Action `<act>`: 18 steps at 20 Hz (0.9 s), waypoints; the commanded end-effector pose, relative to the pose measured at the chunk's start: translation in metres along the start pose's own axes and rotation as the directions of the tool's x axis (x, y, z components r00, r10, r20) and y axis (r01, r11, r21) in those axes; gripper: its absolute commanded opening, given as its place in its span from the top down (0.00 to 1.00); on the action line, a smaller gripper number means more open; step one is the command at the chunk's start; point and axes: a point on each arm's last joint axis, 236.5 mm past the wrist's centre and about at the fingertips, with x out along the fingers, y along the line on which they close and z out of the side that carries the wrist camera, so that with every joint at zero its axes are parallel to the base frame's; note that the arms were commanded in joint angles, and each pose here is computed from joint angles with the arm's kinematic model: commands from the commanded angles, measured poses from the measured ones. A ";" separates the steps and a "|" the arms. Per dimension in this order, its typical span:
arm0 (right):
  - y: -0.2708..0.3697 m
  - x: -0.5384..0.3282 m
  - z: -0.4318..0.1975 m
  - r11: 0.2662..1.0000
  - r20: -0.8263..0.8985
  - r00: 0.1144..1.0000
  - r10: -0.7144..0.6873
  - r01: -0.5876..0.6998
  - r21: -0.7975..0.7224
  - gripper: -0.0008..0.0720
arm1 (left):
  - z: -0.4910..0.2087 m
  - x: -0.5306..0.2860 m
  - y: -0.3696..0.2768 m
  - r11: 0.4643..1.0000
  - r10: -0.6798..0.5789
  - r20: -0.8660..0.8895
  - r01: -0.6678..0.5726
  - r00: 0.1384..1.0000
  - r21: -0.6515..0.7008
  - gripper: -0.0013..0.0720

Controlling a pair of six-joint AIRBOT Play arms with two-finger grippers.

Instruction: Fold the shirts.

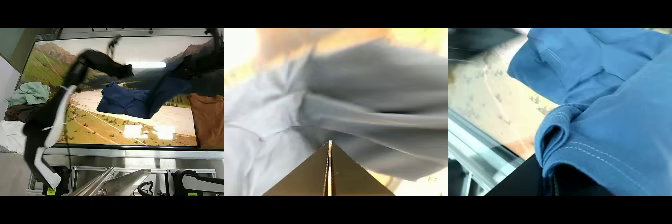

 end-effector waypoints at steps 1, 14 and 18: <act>0.022 0.064 0.014 0.999 0.028 0.999 0.033 -0.033 0.005 0.97 | 0.024 -0.178 -0.049 0.990 0.028 0.190 -0.053 0.981 0.128 0.96; 0.091 0.273 0.028 0.981 0.167 0.986 -0.019 0.050 -0.185 0.37 | -0.060 -0.416 -0.129 0.888 0.216 0.685 -0.432 0.696 0.160 0.96; -0.064 0.112 0.036 0.908 0.071 0.906 -0.418 0.413 0.071 0.01 | -0.070 -0.428 -0.109 0.871 0.278 0.744 -0.486 0.607 0.071 0.96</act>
